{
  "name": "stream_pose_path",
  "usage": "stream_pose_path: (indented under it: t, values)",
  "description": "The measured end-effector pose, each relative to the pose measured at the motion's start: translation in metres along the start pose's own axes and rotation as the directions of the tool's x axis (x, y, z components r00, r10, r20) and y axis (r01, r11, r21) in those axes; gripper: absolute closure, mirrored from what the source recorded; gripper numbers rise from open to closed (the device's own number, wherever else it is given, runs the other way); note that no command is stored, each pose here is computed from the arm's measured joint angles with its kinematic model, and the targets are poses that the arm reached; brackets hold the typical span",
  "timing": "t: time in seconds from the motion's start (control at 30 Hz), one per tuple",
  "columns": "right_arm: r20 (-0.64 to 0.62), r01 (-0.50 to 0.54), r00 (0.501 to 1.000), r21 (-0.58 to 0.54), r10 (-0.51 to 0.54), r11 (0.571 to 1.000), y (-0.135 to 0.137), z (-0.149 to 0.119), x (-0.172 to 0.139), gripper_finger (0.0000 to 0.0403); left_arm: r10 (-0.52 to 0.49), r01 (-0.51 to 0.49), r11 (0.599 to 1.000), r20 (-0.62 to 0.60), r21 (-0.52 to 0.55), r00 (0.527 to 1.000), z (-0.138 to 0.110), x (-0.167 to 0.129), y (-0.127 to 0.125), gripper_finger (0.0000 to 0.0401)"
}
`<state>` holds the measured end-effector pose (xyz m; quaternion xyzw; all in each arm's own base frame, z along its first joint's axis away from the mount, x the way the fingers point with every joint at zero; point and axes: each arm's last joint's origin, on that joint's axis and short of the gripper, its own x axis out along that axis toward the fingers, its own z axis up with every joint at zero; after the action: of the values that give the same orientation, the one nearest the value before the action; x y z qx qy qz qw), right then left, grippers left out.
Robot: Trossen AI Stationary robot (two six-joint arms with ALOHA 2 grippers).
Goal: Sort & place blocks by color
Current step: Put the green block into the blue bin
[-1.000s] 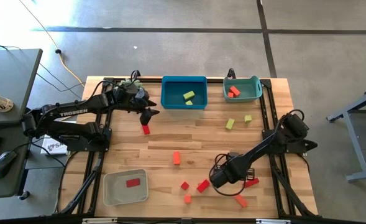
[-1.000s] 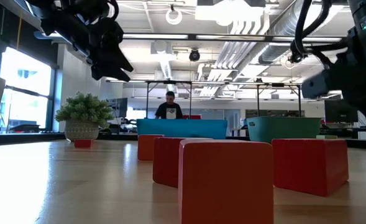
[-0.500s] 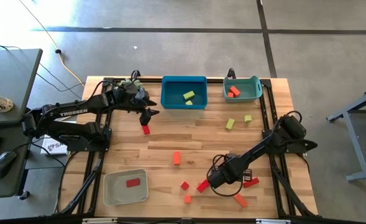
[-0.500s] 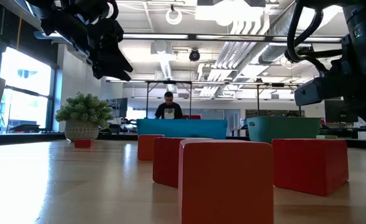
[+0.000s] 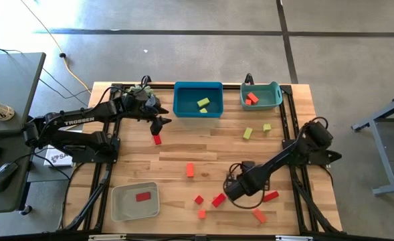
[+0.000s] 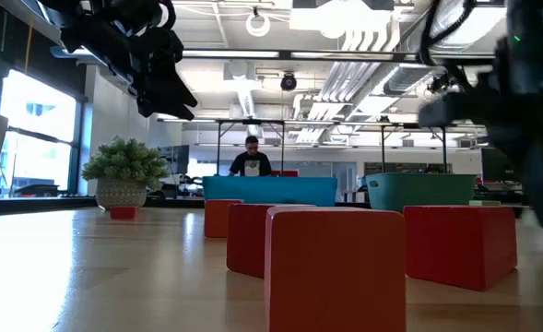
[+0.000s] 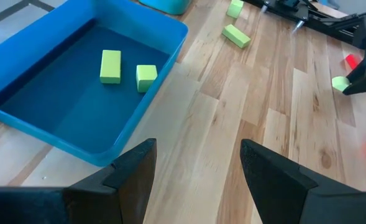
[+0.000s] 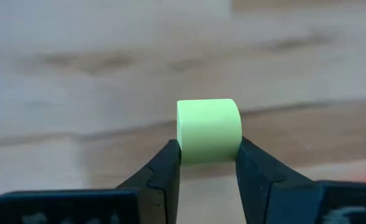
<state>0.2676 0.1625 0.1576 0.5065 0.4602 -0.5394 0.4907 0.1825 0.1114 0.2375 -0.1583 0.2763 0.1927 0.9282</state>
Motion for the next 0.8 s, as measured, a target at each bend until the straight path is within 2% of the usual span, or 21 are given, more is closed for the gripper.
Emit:
stream_pose_path:
  t: [0.2,0.43,0.63,0.8]
  values:
    - [0.129,-0.180,0.975,-0.016,0.181,0.984,0.009,0.023,-0.023,0.0306,0.004,-0.004,1.000,0.010,0.019,1.000,0.001,0.000,0.000,0.0178]
    - [0.307,-0.339,0.885,-0.088,0.350,0.937,0.021,0.066,-0.055,0.0306,0.003,-0.004,1.000,0.027,0.026,1.000,0.003,0.000,0.000,0.0178]
    - [0.430,-0.388,0.789,-0.207,0.439,0.898,0.029,0.114,-0.083,0.0305,0.004,-0.005,1.000,0.026,0.021,1.000,0.003,0.000,0.000,0.0178]
    - [0.505,-0.363,0.702,-0.352,0.502,0.863,0.041,0.159,-0.102,0.0304,0.005,-0.004,0.999,0.025,-0.042,1.000,0.002,0.000,0.000,0.0178]
